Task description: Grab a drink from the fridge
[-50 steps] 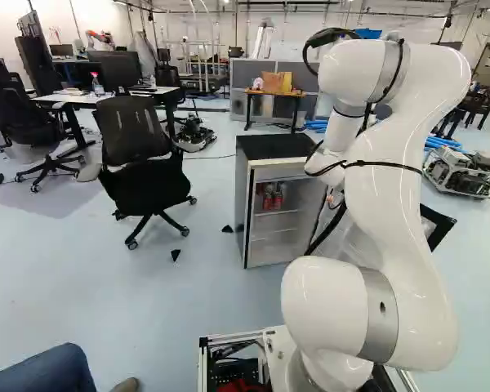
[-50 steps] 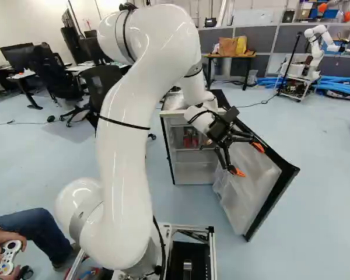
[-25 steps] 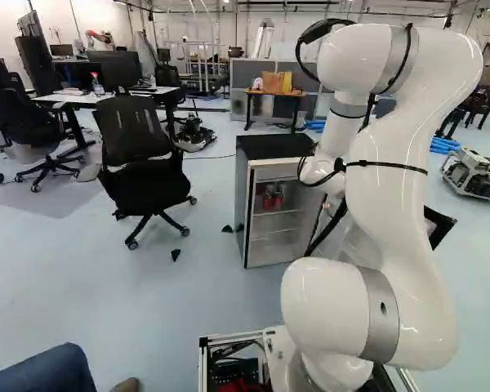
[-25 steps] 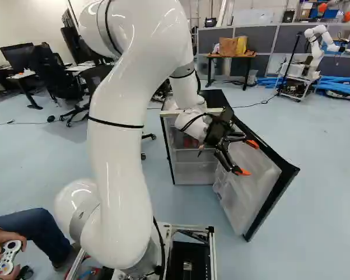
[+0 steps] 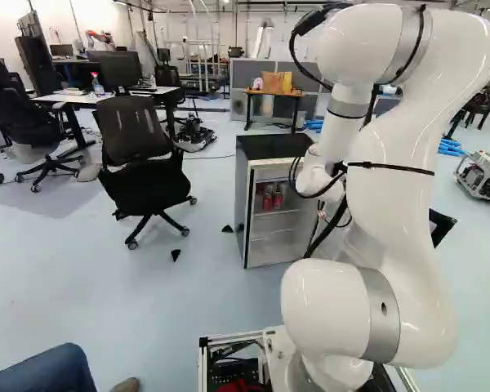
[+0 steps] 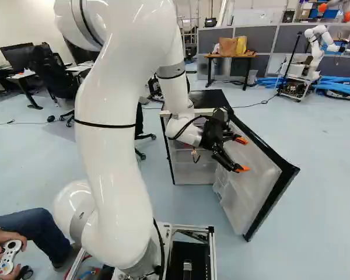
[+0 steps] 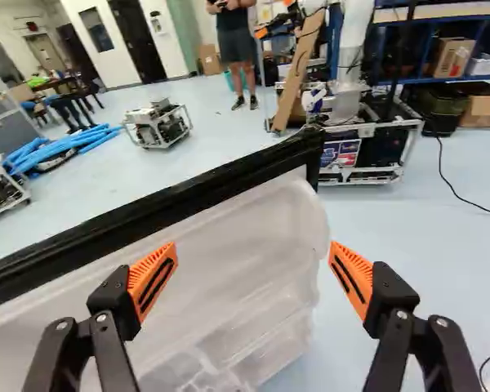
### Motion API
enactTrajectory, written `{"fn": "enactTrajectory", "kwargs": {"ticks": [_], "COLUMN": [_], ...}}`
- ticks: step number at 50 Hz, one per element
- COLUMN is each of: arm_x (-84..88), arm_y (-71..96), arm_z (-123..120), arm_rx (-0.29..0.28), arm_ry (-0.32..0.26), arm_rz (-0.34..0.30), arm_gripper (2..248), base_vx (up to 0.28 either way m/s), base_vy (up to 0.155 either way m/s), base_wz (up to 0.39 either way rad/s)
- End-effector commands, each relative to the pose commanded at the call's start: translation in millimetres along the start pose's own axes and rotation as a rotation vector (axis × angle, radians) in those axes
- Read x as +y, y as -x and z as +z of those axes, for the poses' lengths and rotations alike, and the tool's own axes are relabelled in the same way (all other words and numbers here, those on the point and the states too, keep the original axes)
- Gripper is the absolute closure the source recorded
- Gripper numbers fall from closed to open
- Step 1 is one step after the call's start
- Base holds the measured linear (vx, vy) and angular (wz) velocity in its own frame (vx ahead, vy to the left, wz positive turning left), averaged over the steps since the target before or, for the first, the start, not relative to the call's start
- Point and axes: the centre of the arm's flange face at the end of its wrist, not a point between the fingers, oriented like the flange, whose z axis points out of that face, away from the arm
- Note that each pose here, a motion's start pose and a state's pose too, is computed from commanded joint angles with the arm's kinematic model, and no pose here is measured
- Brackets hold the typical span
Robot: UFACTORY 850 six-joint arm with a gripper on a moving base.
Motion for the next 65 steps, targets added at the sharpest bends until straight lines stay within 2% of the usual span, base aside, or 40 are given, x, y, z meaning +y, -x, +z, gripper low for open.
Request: {"fn": "enactTrajectory", "kwargs": {"ticks": [44, 53, 65], "arm_x": [57.8, 60.2, 53.2], "arm_y": [8.4, 10.7, 14.8], "arm_z": [-61.3, -68.9, -75.0], "arm_rx": [-0.105, -0.12, -0.136], "arm_ry": [-0.459, -0.546, -0.662], "arm_rz": [-0.296, -0.342, -0.398], "arm_gripper": [3, 3, 3], "base_vx": [0.0, 0.0, 0.0], "base_vy": [0.0, 0.0, 0.0], "base_wz": [0.0, 0.0, 0.0]}}
